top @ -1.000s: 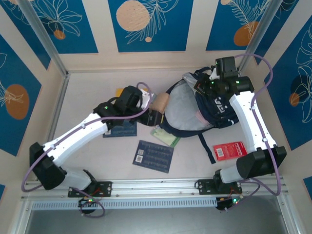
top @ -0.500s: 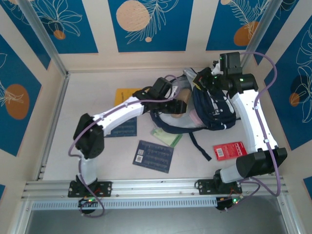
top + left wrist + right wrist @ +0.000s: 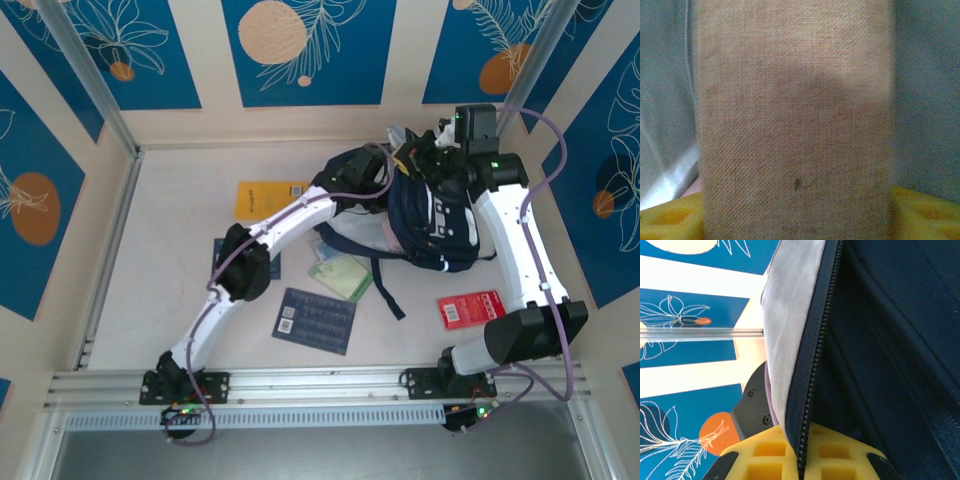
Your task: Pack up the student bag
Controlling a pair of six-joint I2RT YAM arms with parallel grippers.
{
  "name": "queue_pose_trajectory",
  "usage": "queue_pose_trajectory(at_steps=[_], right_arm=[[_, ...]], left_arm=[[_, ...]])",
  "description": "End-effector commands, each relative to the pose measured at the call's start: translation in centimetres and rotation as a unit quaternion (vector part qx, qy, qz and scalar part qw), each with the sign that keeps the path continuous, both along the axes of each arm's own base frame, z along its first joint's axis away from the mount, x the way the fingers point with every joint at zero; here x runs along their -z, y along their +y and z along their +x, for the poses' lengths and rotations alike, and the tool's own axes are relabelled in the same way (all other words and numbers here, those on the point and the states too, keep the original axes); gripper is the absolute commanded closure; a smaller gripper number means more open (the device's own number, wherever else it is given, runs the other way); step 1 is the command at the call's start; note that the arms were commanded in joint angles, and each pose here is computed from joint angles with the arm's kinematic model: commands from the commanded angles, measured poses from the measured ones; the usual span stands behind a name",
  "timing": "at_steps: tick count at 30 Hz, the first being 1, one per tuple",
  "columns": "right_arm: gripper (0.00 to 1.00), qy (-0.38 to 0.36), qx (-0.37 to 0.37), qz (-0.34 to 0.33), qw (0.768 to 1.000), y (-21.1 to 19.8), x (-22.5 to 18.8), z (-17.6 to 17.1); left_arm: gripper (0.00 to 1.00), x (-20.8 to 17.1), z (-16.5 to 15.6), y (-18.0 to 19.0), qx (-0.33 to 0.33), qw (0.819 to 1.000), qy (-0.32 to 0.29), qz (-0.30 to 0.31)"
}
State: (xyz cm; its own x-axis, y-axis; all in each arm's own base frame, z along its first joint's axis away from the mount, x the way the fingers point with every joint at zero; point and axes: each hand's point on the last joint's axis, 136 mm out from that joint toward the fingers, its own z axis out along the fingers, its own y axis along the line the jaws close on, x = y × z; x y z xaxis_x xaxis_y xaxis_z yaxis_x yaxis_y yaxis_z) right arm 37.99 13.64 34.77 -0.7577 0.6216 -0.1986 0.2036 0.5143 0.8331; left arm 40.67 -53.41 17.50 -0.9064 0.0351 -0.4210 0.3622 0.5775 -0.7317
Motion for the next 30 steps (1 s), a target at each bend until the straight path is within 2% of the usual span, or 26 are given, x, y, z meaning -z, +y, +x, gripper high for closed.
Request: queue_pose_trajectory(at_steps=[1, 8, 13, 19, 23, 26, 30], right_arm=[[1.00, -0.057, -0.049, 0.043, 0.996, 1.9, -3.8, -1.6], [1.00, -0.060, -0.043, 0.034, 0.997, 0.8, -3.1, -1.4], [1.00, -0.070, -0.013, -0.023, 0.997, -1.3, -2.2, -1.1], [1.00, -0.067, 0.034, -0.082, 0.994, -4.3, -0.1, -0.3], [1.00, -0.073, 0.062, -0.084, 0.992, -5.7, 0.7, 1.0], [1.00, -0.091, 0.068, -0.071, 0.991, -6.2, 0.1, 2.1], [1.00, -0.108, 0.082, -0.109, 0.985, -7.5, -1.1, 3.4]], left_arm=[[0.00, -1.1, -0.7, -2.7, 0.031, 0.999, 0.004, -0.044], [0.00, -4.7, -2.5, -3.3, 0.078, 0.994, -0.046, -0.064], [0.00, -6.5, -3.7, -1.2, 0.091, 0.992, -0.074, -0.038], [0.00, -7.3, -3.8, 5.1, 0.031, 0.993, -0.113, 0.034], [0.00, -8.6, -4.5, 9.1, 0.019, 0.990, -0.124, 0.065], [0.00, -10.0, -5.6, 11.6, 0.015, 0.986, -0.146, 0.078], [0.00, -11.2, -6.9, 15.2, -0.004, 0.982, -0.165, 0.091]])
